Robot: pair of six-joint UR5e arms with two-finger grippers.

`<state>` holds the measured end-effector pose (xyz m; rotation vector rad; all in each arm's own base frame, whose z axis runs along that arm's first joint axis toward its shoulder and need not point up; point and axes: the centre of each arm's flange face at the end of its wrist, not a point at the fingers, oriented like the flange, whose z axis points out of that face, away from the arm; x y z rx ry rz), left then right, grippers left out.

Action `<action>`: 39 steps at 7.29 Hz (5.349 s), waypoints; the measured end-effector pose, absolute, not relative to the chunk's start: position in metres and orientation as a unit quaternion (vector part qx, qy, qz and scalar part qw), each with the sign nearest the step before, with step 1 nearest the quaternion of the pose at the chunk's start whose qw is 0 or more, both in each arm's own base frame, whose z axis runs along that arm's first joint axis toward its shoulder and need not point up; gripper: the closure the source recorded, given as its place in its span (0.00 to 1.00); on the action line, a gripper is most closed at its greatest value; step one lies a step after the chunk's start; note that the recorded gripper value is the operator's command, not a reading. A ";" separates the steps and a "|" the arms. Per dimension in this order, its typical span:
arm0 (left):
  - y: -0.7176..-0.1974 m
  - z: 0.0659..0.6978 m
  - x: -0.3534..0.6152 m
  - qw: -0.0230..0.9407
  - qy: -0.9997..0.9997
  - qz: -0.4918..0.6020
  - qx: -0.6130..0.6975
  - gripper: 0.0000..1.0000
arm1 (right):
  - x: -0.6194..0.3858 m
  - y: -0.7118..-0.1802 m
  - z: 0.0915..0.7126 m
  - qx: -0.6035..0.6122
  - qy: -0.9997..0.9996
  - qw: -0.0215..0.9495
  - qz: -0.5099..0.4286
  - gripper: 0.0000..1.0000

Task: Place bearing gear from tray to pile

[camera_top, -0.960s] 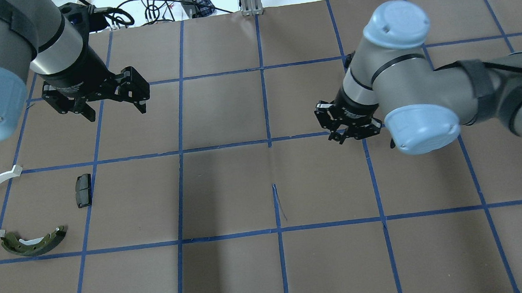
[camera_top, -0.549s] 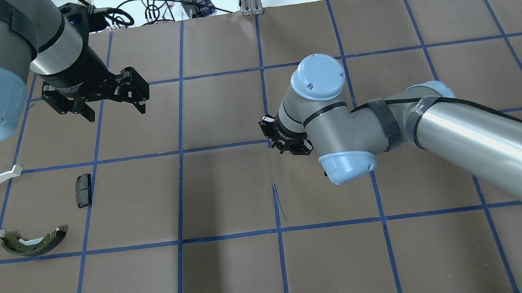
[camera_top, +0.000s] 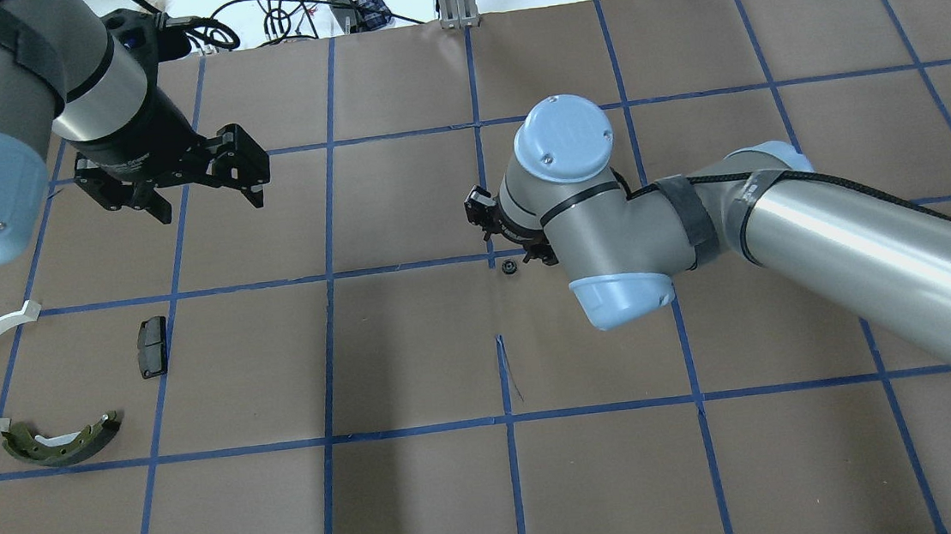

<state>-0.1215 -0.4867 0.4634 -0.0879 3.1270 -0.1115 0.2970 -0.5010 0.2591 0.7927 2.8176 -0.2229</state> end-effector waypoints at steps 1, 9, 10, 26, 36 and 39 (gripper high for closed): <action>-0.489 0.460 -0.121 0.005 0.999 -0.042 -0.029 0.00 | 0.266 -0.518 0.288 0.230 0.967 0.087 -0.073 0.00; -0.510 0.362 -0.287 -0.071 0.995 -0.052 -0.037 0.00 | -0.112 -0.515 0.402 -0.056 0.995 -0.057 0.063 0.01; -0.510 0.331 -0.318 -0.074 0.995 -0.044 -0.050 0.00 | -0.181 -0.499 0.392 -0.055 0.995 -0.051 0.071 0.02; -0.519 0.181 -0.406 -0.003 0.998 -0.037 -0.046 1.00 | -0.450 -0.411 0.238 -0.121 0.992 -0.004 0.019 0.86; -0.580 0.222 0.089 0.068 0.995 0.006 0.065 1.00 | 0.089 -0.427 0.315 0.248 0.956 0.152 0.025 0.87; -0.531 0.211 0.194 0.057 0.996 0.031 0.061 0.81 | 0.239 -0.452 0.244 0.328 0.927 0.180 -0.019 0.86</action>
